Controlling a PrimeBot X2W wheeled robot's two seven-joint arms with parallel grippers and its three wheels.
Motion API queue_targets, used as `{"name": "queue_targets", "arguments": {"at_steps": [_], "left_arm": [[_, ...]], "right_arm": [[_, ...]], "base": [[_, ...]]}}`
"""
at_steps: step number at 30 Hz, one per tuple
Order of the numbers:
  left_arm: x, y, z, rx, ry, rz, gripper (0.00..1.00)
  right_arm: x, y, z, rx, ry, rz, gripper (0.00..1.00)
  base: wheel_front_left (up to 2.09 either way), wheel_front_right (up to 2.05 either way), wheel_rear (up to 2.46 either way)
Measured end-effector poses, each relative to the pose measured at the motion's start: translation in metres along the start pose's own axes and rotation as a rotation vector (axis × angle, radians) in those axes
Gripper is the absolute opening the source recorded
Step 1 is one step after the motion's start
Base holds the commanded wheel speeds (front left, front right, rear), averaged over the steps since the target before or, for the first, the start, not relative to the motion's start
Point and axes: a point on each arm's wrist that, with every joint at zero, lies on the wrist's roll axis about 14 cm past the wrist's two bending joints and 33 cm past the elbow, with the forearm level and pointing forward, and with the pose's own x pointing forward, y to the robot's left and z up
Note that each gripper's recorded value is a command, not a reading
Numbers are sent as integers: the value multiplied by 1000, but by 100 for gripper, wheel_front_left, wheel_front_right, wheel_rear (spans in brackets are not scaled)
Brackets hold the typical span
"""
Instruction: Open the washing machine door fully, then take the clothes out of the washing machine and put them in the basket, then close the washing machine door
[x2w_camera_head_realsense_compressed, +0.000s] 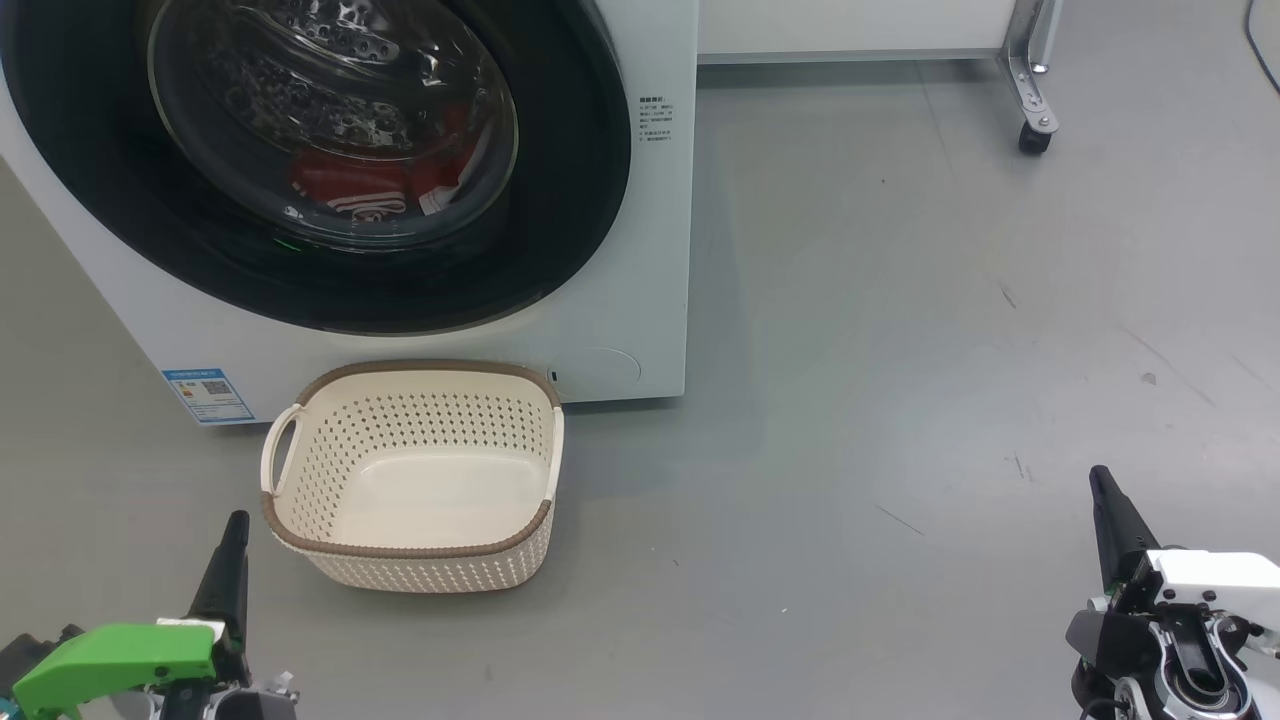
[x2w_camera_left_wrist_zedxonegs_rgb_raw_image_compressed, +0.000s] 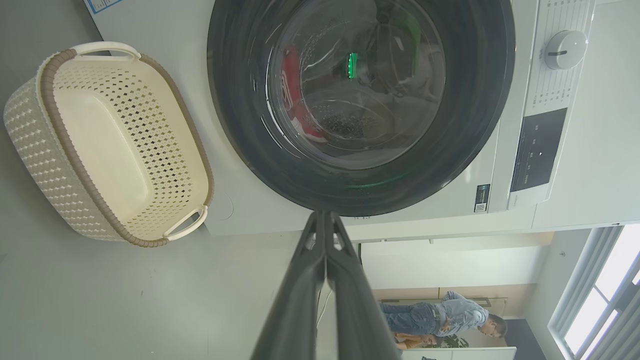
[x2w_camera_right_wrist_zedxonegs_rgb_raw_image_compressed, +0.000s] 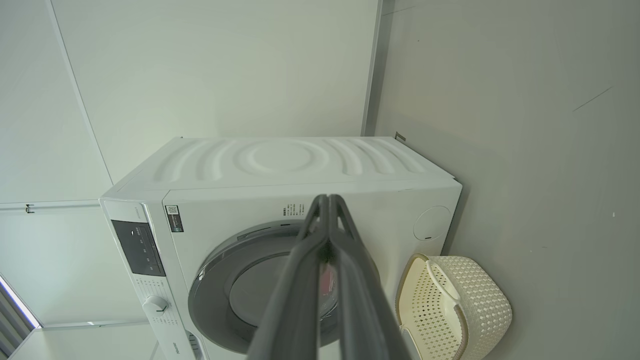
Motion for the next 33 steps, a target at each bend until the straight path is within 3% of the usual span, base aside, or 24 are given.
{"name": "queue_targets", "arguments": {"at_steps": [25,26,29,33], "left_arm": [[-3,9,-1,-5,0,26,0],[-6,16,-3,-11,1,46,100],[-14,33,-7,-27,3,95,100],[-15,34,-7,-24,-6,99,100]], "right_arm": [[-3,-9,-2,8,0,-27,0],[-6,-17,-3,15,-1,-48,100],[-16,-35,-6,29,-2,-100,100],[-16,-34,-5,24,-11,-97,100]], "base": [[0,0,0],[0,0,0],[0,0,0],[0,0,0]]}}
